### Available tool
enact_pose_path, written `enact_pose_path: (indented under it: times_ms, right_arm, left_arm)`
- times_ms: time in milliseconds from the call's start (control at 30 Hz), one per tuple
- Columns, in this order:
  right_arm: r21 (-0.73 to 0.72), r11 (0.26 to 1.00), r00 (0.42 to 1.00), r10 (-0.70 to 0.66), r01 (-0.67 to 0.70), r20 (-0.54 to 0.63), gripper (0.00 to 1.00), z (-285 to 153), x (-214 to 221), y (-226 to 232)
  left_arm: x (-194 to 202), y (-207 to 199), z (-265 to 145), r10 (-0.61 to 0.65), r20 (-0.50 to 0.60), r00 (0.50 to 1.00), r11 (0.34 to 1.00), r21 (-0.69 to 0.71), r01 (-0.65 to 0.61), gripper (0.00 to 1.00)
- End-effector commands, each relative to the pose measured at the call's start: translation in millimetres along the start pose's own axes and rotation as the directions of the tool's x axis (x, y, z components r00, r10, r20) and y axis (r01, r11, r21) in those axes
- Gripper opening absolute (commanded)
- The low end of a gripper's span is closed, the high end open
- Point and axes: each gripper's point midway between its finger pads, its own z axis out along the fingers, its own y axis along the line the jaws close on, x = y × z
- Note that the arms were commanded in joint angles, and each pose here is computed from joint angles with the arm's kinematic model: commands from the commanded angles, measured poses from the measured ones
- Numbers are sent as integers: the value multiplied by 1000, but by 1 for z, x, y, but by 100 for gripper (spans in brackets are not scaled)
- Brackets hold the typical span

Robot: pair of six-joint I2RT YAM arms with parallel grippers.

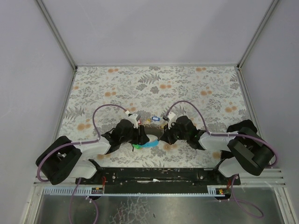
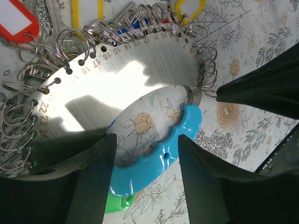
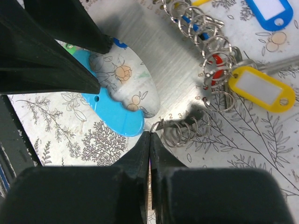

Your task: Put the keys on the keyring

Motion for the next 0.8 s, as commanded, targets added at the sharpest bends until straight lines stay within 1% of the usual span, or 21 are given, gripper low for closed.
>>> enact_pose_path:
  times_ms: [0,100,300,567,767]
  right_arm:
    - [79,997,998,9,-13,60,6,-8,-18,-11]
    - [108,994,1000,-6,3,29,9,-10,-14,-16]
    - [39,999,1000,3,-3,17,15,-7,-18,-3]
    - [38,999,1000,17,-16,-18,23,-2,-24,-2]
    - [63,998,999,29,-26,-44,25,-1,-24,-5]
  left_arm:
    - [-16,-3,4,21,54,998,1000,13,-22,55]
    - [-15,-2,5,22,52,998,1000,11,-23,55]
    - [-15,-3,6,24,46,999,1000,16,-25,55]
    - [-14,-3,4,25,47,999,1000,18,-26,55]
    - [-15,-7,5,23,45,999,999,37,-24,55]
